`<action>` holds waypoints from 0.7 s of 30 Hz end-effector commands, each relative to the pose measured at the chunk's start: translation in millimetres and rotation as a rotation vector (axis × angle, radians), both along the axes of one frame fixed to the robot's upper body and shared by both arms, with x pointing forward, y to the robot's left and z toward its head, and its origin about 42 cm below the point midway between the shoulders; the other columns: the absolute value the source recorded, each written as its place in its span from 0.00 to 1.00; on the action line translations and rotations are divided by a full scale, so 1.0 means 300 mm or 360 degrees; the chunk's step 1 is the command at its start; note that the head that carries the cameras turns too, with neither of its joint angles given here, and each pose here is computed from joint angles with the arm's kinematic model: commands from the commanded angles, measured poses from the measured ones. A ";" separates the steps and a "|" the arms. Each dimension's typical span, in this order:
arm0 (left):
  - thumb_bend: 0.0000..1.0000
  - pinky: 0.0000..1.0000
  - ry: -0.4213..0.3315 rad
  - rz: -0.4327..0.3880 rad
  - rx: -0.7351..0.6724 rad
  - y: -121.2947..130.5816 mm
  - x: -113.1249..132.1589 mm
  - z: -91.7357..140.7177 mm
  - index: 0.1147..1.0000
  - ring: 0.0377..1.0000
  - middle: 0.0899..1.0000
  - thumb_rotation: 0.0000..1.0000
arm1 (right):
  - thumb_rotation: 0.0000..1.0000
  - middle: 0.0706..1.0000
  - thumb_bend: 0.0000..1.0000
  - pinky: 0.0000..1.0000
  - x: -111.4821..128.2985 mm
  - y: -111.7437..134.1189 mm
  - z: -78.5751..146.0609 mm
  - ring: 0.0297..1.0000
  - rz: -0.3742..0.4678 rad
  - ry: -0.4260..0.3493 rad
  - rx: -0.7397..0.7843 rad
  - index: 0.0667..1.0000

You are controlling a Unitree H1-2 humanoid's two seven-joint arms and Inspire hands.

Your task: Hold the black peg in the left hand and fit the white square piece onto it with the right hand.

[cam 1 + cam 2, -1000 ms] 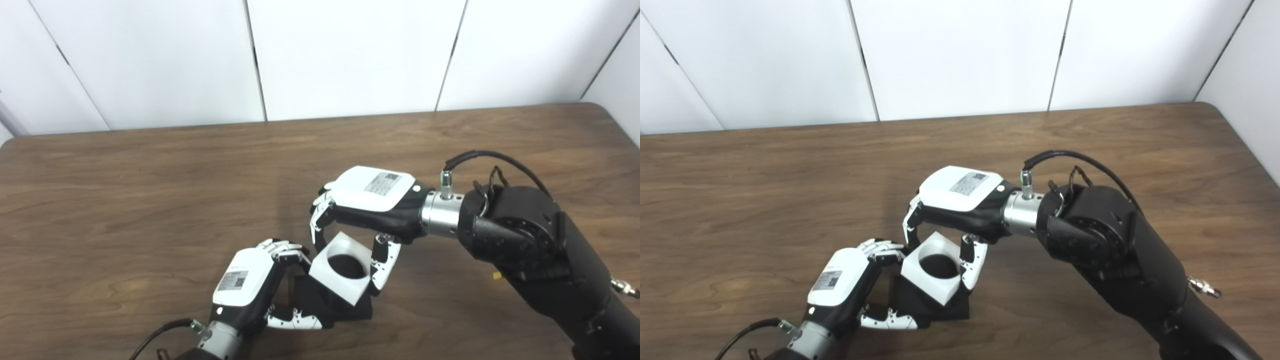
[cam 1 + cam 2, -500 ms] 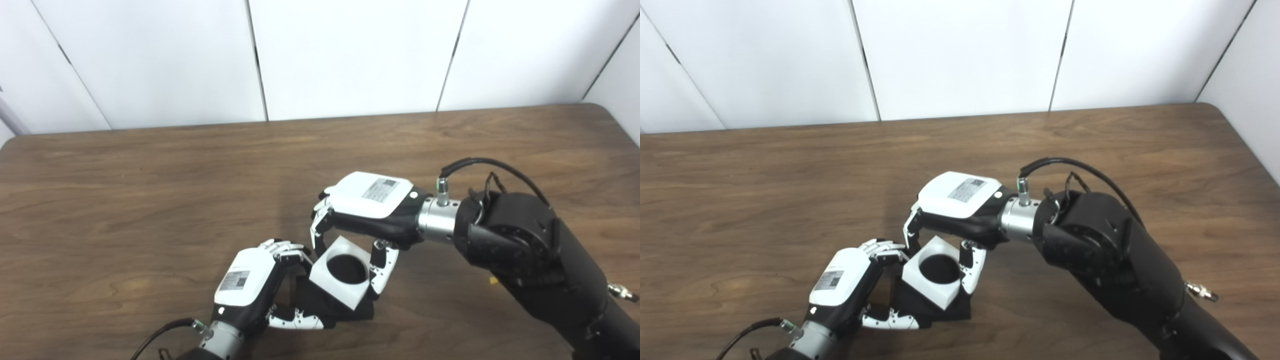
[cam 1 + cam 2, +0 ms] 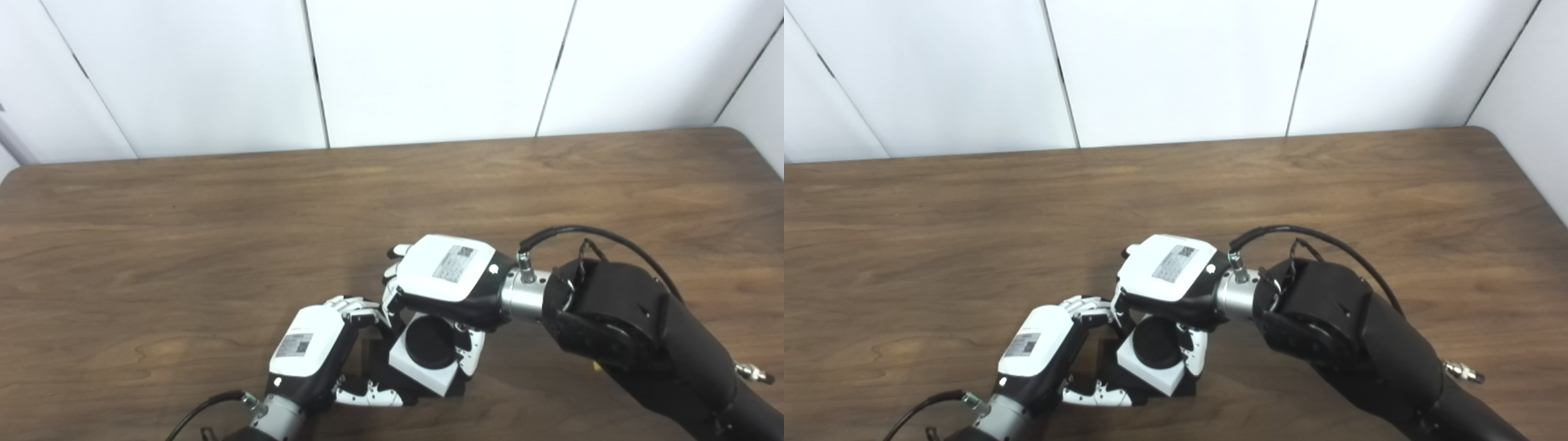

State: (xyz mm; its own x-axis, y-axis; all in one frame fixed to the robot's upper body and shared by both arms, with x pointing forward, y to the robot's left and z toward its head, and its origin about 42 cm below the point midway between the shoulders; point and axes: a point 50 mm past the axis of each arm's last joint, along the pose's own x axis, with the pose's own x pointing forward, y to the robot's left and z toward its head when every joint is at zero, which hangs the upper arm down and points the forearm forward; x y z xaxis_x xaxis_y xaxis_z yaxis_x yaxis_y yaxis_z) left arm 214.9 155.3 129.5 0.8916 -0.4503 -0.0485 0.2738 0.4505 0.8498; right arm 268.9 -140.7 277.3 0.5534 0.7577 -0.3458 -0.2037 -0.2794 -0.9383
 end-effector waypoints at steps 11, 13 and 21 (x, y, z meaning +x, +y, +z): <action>0.51 0.89 0.0082 0.0009 0.0113 0.022 -0.012 -0.037 0.42 0.82 0.75 0.06 | 0.73 0.80 0.84 1.00 0.026 -0.017 0.028 0.89 -0.0103 -0.0024 -0.0046 0.72; 0.51 0.89 0.0085 0.0010 0.0113 0.022 -0.012 -0.038 0.42 0.82 0.75 0.06 | 0.80 0.83 0.89 1.00 0.029 -0.018 0.034 0.91 -0.0125 -0.0015 -0.0058 0.77; 0.51 0.89 0.0089 0.0017 0.0111 0.024 -0.012 -0.036 0.42 0.82 0.74 0.07 | 0.94 0.87 0.85 1.00 0.043 -0.027 0.062 0.94 -0.0196 -0.0032 -0.0029 0.83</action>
State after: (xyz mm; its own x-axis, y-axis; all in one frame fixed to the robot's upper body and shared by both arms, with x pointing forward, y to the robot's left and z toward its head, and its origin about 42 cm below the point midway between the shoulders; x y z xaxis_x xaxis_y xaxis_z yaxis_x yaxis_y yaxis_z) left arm 215.1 154.8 129.5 0.8909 -0.4516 -0.0497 0.2759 0.4508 0.8489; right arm 277.3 -148.9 278.6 0.6133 0.6770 -0.4069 -0.2714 -0.3031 -0.9135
